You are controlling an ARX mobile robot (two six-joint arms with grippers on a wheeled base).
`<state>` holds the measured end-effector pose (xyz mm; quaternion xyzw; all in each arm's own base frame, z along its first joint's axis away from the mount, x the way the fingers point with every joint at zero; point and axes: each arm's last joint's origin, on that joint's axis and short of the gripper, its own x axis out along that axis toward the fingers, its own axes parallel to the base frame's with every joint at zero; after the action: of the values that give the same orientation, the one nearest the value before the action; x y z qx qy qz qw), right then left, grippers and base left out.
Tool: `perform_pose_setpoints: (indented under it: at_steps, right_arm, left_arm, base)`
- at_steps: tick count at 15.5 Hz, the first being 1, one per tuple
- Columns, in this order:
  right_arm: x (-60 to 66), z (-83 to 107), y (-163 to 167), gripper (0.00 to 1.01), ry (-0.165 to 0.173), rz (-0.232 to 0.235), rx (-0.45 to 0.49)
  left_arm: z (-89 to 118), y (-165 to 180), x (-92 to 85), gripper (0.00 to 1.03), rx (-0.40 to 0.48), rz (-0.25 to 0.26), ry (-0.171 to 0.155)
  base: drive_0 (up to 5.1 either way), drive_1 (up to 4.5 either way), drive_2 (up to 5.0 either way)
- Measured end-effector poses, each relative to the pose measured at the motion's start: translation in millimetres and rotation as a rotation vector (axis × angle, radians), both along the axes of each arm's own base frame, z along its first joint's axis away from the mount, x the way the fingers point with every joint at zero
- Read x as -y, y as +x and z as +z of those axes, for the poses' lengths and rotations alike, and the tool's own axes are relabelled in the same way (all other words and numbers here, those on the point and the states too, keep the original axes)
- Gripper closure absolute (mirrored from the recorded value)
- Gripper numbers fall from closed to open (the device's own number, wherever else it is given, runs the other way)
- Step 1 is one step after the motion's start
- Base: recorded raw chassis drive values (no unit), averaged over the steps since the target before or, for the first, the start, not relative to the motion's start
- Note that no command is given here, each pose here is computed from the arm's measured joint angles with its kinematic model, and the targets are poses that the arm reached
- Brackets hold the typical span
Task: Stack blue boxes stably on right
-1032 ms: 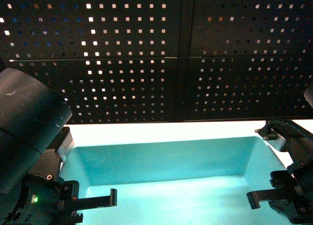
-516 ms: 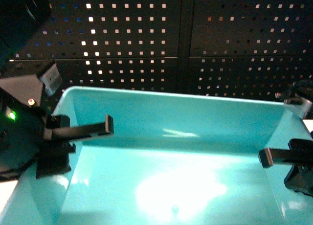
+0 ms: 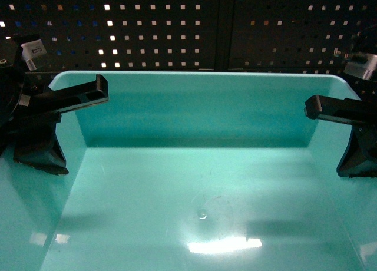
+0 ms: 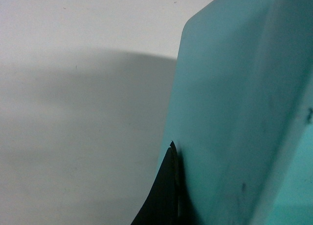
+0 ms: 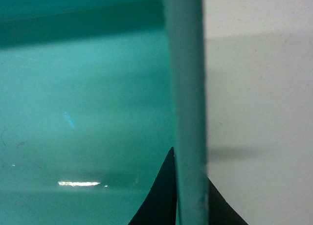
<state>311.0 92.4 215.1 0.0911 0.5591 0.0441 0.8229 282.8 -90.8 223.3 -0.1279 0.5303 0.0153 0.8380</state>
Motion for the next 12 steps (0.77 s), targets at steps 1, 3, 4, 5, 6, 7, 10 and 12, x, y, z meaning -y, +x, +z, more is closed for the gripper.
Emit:
perform_pose_setpoints:
  at_steps: [1, 3, 4, 5, 6, 7, 10, 12]
  right_arm:
    - [0.0, -4.2, 0.9, 0.99, 0.009, 0.022, 0.006]
    - [-0.1, -4.5, 0.5, 0.99, 0.015, 0.032, 0.002]
    - [-0.1, -4.5, 0.5, 0.99, 0.015, 0.032, 0.002]
    - [-0.1, -4.5, 0.5, 0.99, 0.017, 0.033, 0.002]
    - [-0.1, -4.5, 0.5, 0.99, 0.017, 0.033, 0.002]
    - [-0.1, -4.5, 0.5, 0.99, 0.017, 0.034, 0.002]
    - [-0.1, -4.5, 0.5, 0.99, 0.017, 0.034, 0.002]
    - [-0.1, -4.5, 0.5, 0.99, 0.017, 0.034, 0.002]
  left_arm:
    - [-0.1, 0.3, 0.2, 1.01, 0.002, 0.001, 0.0]
    - [-0.1, 0.3, -0.1, 1.01, 0.003, 0.004, 0.005]
    - [-0.1, 0.4, -0.1, 1.01, 0.004, 0.004, 0.005]
    - [-0.1, 0.4, -0.2, 1.01, 0.004, 0.005, 0.005]
    - [-0.1, 0.4, -0.2, 1.01, 0.004, 0.005, 0.005]
    - [-0.1, 0.4, -0.2, 1.01, 0.004, 0.005, 0.005]
    - [-0.1, 0.4, -0.2, 1.01, 0.004, 0.005, 0.005]
    - [-0.1, 0.4, -0.2, 1.01, 0.004, 0.005, 0.005]
  base:
    - [0.0, 0.0, 0.0]
    - [0.0, 0.0, 0.0]
    - [0.0, 0.0, 0.0]
    - [0.0, 0.0, 0.0]
    - [0.0, 0.0, 0.0]
    - [0.0, 0.0, 0.0]
    - [0.0, 0.0, 0.0]
    - [0.0, 0.0, 0.0]
